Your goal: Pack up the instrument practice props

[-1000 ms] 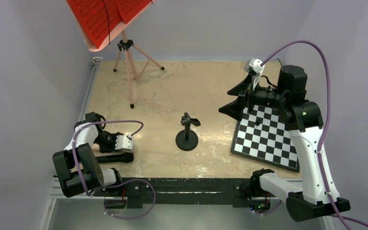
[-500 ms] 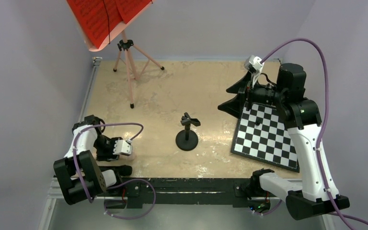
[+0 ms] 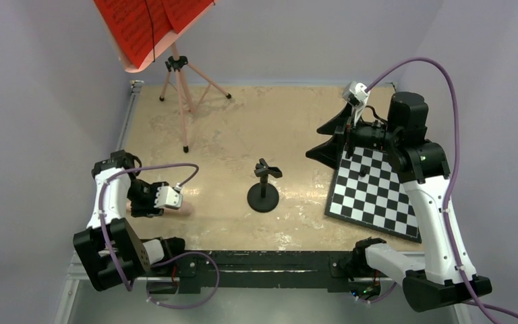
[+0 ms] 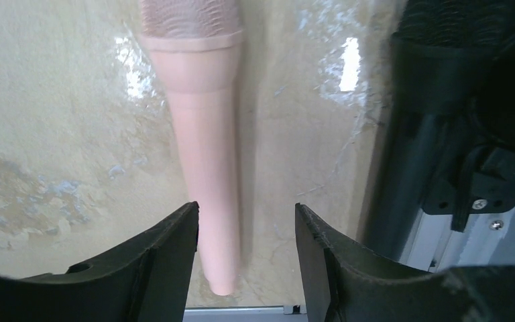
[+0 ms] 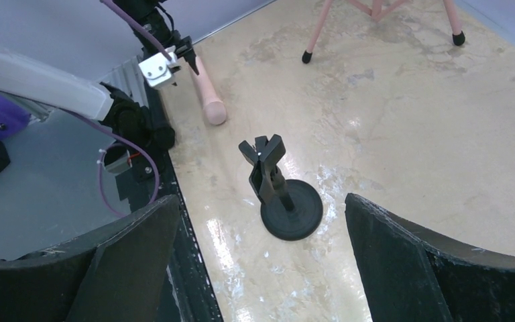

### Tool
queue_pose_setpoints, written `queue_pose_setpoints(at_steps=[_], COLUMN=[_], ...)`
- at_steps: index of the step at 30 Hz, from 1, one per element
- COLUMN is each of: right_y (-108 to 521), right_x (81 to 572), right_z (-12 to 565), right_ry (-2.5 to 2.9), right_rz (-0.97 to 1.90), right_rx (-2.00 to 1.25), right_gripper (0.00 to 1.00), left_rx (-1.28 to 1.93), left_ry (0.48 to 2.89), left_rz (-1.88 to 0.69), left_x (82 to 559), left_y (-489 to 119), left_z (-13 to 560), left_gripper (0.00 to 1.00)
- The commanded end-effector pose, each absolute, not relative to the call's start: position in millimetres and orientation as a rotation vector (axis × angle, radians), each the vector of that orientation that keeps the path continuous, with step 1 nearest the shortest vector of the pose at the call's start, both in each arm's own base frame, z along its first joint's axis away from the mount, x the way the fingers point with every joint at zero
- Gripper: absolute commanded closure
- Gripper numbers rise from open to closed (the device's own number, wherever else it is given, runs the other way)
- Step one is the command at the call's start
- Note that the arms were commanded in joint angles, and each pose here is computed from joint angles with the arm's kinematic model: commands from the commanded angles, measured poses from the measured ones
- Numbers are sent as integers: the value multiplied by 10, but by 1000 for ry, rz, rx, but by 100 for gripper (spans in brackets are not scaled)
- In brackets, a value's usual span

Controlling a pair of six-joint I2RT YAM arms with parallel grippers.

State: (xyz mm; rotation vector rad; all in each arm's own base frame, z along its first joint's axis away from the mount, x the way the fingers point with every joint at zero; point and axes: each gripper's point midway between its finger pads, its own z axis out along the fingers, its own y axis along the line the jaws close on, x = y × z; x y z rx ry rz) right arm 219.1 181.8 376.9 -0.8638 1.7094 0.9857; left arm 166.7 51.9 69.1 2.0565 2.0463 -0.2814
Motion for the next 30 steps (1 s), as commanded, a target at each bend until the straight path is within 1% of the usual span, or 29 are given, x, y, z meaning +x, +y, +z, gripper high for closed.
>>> queue_pose_setpoints(at_steps=[1, 2, 3, 4, 5, 6, 7, 8, 9, 10, 12, 14, 19, 25, 30], right_y=[1824, 1825, 1826, 1828, 1836, 1840, 1838, 1835, 1832, 1833, 1838, 1842, 1834, 1827, 1834], right_x=[2149, 2164, 2181, 2195, 2209, 2212, 2214, 2216, 2216, 2222, 2244, 2266, 2299, 2285, 2306], right_z=[3834, 3820, 3804, 3793, 3790, 3796, 3794, 3799, 3797, 3794, 3786, 3787, 3770, 3709, 3699], right_ry=[1669, 1669, 1672, 1675, 1678, 1680, 1685, 1687, 1692, 1695, 1700, 1699, 1708, 1728, 1730], right_rz=[989, 987, 988, 992, 997, 1002, 1003, 999, 999, 999, 1003, 1003, 991, 992, 999], right_rx=[-872, -870, -864, -857, -854, -854, -853, -854, -855, -855, -854, -853, -852, -853, -851], right_gripper=[1, 1, 1, 1, 1, 1, 1, 1, 1, 1, 1, 1, 1, 1, 1], left_rx=[2054, 2024, 1945, 1825, 1653, 1485, 1302, 1204, 1135, 1092, 1089, 1164, 1327, 1447, 1458], left_ry=[1900, 1905, 1947, 1969, 2048, 2127, 2239, 2289, 2330, 2342, 2321, 2310, 2392, 2347, 2334], left_rz=[-368, -346, -316, -227, -195, -193, -289, -327, -348, -339, -301, -266, -319, -310, -317], left_x=[1505, 1557, 1665, 1963, 2218, 2461, 2642, 2816, 2953, 3082, 3221, 3232, 2995, 2814, 2719], left_y=[242, 233, 223, 247, 276, 322, 327, 359, 404, 450, 502, 505, 506, 441, 392], left_z=[892, 856, 813, 801, 854, 949, 969, 1044, 1066, 1086, 1042, 889, 408, 222, 177], left_gripper=[38, 34, 33, 34, 36, 41, 46, 52, 55, 56, 57, 57, 58, 58, 58])
